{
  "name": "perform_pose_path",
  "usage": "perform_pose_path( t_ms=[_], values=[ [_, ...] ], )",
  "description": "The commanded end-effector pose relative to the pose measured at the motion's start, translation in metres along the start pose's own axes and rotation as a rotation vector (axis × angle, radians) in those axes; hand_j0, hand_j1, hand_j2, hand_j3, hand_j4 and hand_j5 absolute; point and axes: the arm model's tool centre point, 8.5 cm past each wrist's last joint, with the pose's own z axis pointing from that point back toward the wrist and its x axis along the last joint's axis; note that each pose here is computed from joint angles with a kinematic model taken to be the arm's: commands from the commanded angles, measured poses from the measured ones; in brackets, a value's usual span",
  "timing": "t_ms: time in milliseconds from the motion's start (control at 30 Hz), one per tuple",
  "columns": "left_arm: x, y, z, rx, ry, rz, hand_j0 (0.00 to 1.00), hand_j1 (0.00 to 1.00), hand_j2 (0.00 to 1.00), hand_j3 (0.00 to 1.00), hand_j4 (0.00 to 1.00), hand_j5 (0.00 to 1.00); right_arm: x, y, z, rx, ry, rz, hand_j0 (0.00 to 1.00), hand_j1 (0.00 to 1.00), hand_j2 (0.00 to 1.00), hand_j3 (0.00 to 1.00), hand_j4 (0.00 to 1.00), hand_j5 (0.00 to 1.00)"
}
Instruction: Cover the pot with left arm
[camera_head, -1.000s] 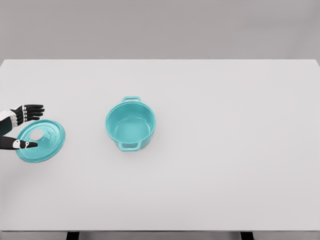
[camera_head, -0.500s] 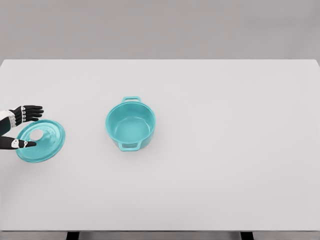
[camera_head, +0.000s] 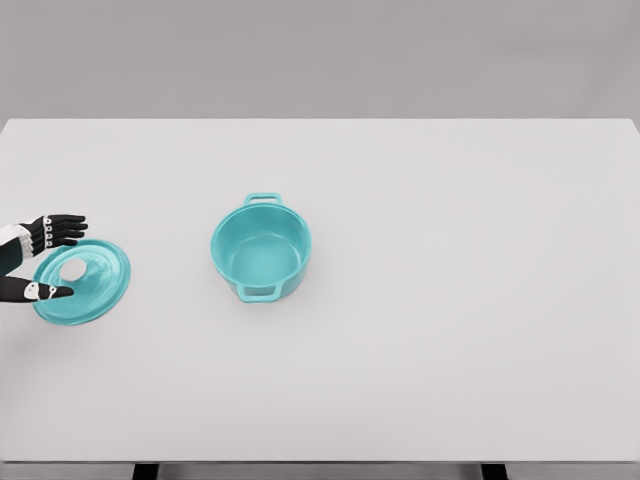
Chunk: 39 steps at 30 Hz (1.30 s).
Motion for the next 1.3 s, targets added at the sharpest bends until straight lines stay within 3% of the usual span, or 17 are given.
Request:
perform_pose_path(
  t_ms=[0,1033,1100,1267],
  values=[
    [0.001,0.001,0.000,0.002,-0.003,0.003,0.89,0.89,0.89,0.89,0.89,0.89,0.000,0.000,0.000,0.000,-0.001,0.001,1.00,1.00,1.00,1.00,1.00,1.00],
    [-0.017,-0.009,0.000,0.001,0.027,0.037,0.89,0.89,0.89,0.89,0.89,0.89,0.000,0.000,0.000,0.000,0.000,0.000,1.00,1.00,1.00,1.00,1.00,1.00],
    [-0.017,-0.010,0.000,-0.001,0.028,0.038,0.86,0.86,0.86,0.86,0.86,0.86,0.000,0.000,0.000,0.000,0.000,0.000,1.00,1.00,1.00,1.00,1.00,1.00],
    [-0.017,-0.010,-0.001,-0.001,0.027,0.038,0.66,0.66,0.66,0.66,0.66,0.66,0.000,0.000,0.000,0.000,0.000,0.000,1.00,1.00,1.00,1.00,1.00,1.00]
  ],
)
